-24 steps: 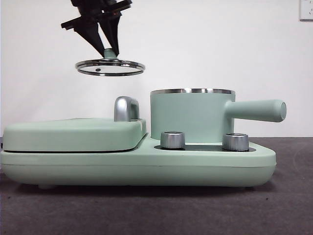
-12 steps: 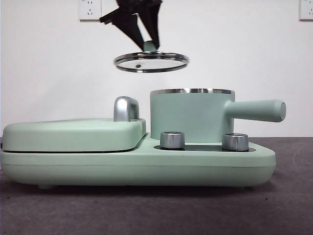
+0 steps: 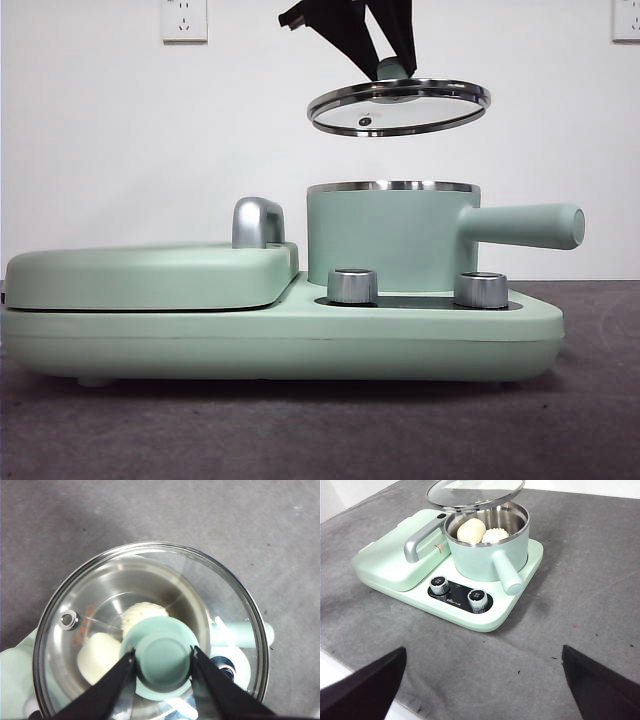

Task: Put the buns in a small steamer

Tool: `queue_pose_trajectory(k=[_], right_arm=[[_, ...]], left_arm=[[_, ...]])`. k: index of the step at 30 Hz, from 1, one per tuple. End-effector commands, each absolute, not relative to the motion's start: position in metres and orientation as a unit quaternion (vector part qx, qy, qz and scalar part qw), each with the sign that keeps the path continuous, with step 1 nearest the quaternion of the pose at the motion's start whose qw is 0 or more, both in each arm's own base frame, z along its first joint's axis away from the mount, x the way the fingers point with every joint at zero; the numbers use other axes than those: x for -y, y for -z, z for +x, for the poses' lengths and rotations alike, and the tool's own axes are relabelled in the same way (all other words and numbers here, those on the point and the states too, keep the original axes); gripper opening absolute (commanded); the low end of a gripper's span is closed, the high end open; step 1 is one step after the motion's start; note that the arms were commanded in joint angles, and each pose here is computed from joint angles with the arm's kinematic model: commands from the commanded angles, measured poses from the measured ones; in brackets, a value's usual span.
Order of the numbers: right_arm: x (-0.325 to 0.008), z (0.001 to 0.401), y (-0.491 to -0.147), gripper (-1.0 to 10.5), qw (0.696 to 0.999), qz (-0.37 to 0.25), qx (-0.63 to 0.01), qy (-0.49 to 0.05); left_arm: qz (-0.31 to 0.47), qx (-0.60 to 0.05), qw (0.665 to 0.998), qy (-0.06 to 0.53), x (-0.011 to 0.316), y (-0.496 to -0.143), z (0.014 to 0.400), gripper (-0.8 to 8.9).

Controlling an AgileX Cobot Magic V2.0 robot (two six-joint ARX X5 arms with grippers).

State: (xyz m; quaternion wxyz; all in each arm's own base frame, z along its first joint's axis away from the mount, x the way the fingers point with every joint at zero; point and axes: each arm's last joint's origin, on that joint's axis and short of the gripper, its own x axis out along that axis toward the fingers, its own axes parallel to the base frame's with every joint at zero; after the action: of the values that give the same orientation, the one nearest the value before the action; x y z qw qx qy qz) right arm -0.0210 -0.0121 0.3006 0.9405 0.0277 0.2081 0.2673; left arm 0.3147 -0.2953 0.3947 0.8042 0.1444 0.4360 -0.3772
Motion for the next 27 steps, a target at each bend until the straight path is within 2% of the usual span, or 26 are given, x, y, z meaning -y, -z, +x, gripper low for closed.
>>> queue_pose_trajectory(k=[1, 10, 15, 27], right_arm=[[0.013, -0.022, -0.303, 5.0, 0.941, 0.033, -0.201, -0.271], [0.013, -0.022, -0.303, 5.0, 0.941, 0.032, -0.201, -0.270], [0.013, -0.022, -0.303, 5.0, 0.941, 0.032, -0.201, -0.270], [0.013, -0.022, -0.303, 5.0, 0.942, 0.032, -0.200, -0.266]], left_arm=[[0.149, -0.422, 0.806, 0.386, 0.299, -0.399, 0.313, 0.21], [0.161, -0.447, 0.792, 0.383, 0.314, -0.368, 0.328, 0.16], [0.177, -0.444, 0.803, 0.356, 0.315, -0.363, 0.332, 0.16], [0.175, -0.439, 0.805, 0.358, 0.321, -0.355, 0.339, 0.15]])
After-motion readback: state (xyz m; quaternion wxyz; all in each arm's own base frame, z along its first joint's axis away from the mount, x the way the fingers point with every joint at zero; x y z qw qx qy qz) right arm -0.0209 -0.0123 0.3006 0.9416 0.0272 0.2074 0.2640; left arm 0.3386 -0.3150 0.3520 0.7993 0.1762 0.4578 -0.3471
